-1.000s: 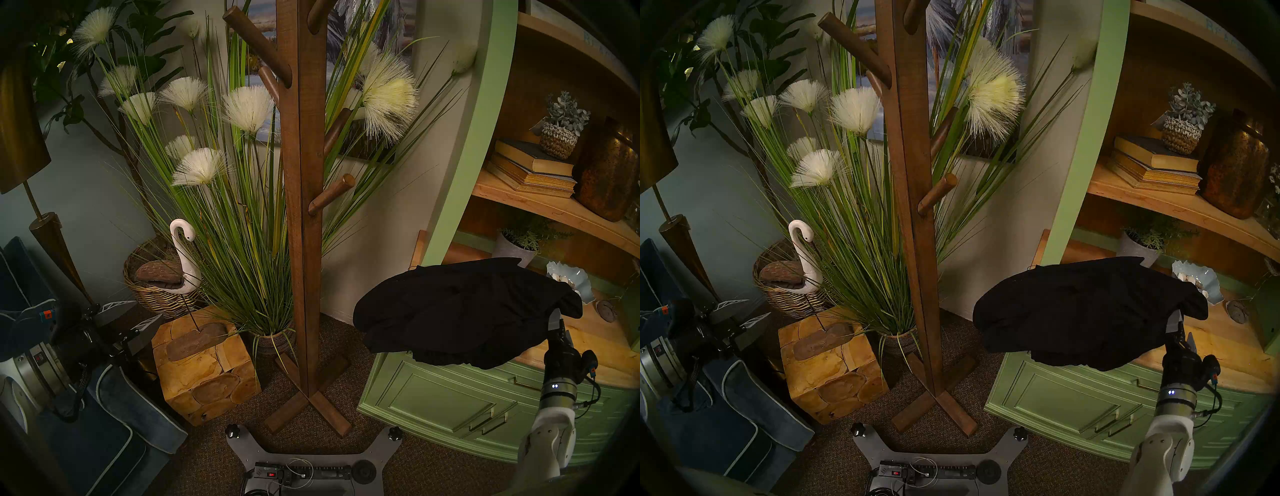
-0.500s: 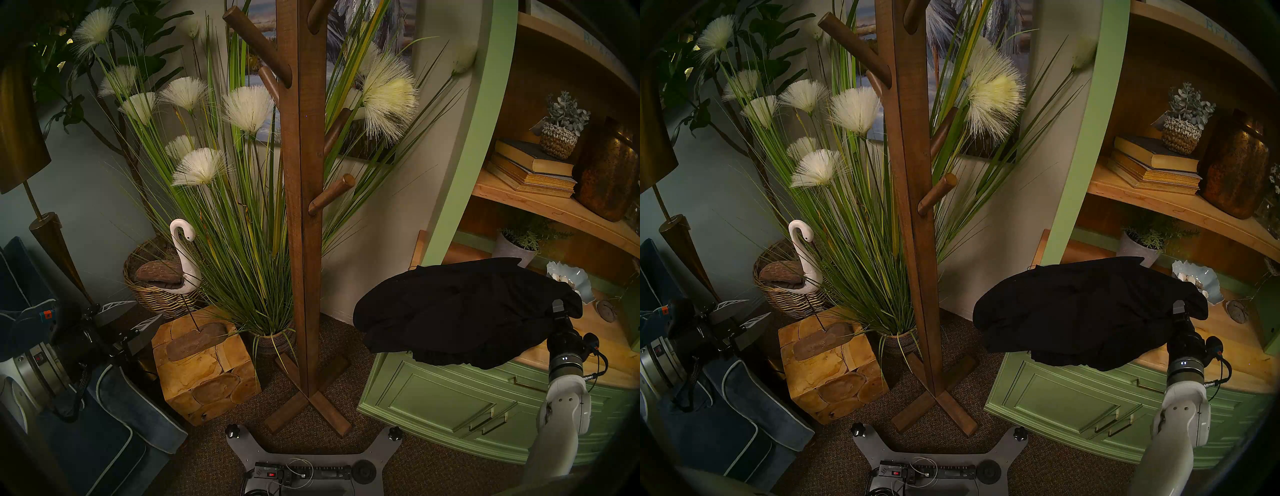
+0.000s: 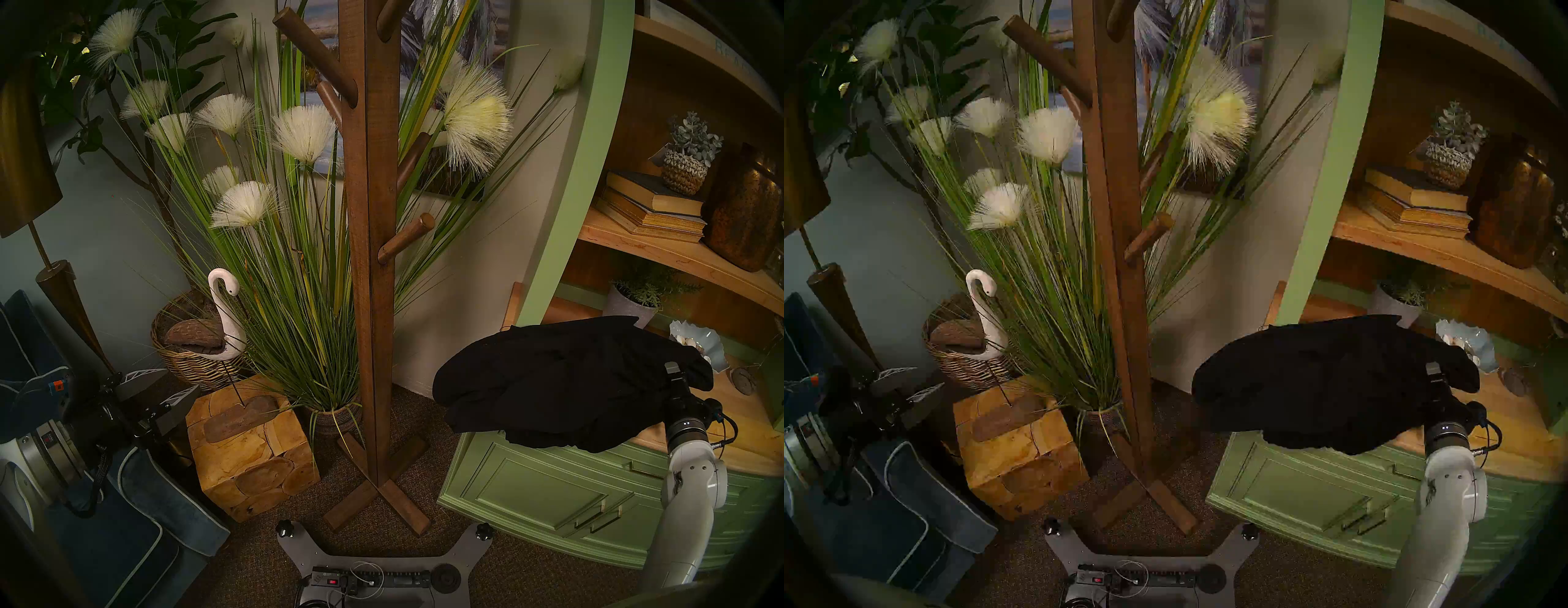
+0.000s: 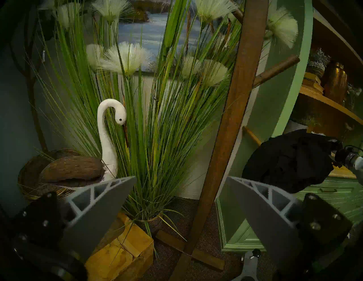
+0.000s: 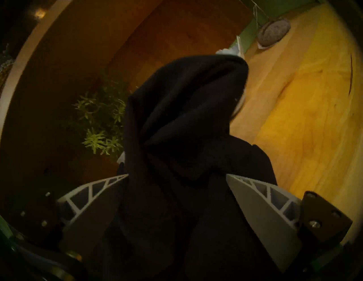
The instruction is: Pick up jacket and place on coat hanger
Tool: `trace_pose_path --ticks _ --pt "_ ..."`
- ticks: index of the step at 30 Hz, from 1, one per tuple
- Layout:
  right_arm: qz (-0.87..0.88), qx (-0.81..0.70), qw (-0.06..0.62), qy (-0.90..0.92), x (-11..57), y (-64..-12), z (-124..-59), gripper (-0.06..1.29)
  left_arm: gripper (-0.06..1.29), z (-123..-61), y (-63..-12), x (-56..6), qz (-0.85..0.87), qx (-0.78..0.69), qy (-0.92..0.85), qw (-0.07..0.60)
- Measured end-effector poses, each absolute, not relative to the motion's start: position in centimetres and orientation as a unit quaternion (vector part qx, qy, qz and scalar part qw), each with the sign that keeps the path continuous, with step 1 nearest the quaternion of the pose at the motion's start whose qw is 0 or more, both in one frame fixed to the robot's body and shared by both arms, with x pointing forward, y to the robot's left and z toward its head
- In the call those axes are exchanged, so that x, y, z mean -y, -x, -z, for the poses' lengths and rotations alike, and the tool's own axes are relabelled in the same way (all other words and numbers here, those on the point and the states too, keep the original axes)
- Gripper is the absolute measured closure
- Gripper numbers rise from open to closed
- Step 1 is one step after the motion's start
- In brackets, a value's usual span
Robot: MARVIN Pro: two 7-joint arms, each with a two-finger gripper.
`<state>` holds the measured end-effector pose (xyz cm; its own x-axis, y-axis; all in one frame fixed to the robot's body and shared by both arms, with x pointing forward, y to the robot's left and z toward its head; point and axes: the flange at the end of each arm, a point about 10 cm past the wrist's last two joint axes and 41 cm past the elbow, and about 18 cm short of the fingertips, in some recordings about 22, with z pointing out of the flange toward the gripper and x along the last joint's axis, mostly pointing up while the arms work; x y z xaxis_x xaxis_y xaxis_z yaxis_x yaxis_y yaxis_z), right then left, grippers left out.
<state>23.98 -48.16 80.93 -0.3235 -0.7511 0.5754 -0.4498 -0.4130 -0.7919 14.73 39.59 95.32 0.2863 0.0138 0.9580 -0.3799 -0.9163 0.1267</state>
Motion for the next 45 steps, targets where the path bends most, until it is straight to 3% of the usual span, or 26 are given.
trace_pose_path --ticks 16,17,18,19,21,30,34,45 --pt "0.606 -0.533 0.16 0.569 48.2 -27.0 -81.8 0.01 -0.03 -95.3 -14.7 -39.6 -0.586 0.117 -0.784 0.168" --pt "0.605 -0.534 0.161 0.569 48.2 -27.1 -81.8 0.09 -0.03 -95.3 -14.7 -39.6 -0.586 0.117 -0.784 0.168" --pt "0.603 -0.534 0.162 0.569 48.2 -27.2 -81.9 0.35 -0.03 -95.3 -14.7 -39.6 -0.586 0.117 -0.784 0.168" --pt "0.602 -0.535 0.163 0.57 48.2 -27.3 -81.9 0.71 -0.03 -95.3 -14.7 -39.6 -0.586 0.117 -0.784 0.168" --pt "0.6 -0.536 0.166 0.571 48.2 -27.4 -81.9 0.96 -0.03 -95.3 -14.7 -39.6 -0.586 0.117 -0.784 0.168" --pt "0.591 -0.539 0.177 0.573 48.4 -27.5 -81.5 1.03 -0.03 -95.3 -14.7 -39.6 -0.586 0.116 -0.784 0.168" --pt "0.611 -0.509 0.178 0.58 47.4 -27.6 -82.0 1.16 -0.03 -95.3 -14.7 -39.6 -0.586 0.116 -0.784 0.168" --pt "0.665 -0.41 0.157 0.604 44.4 -27.5 -83.8 1.17 -0.03 -95.2 -14.7 -39.6 -0.585 0.116 -0.785 0.167"
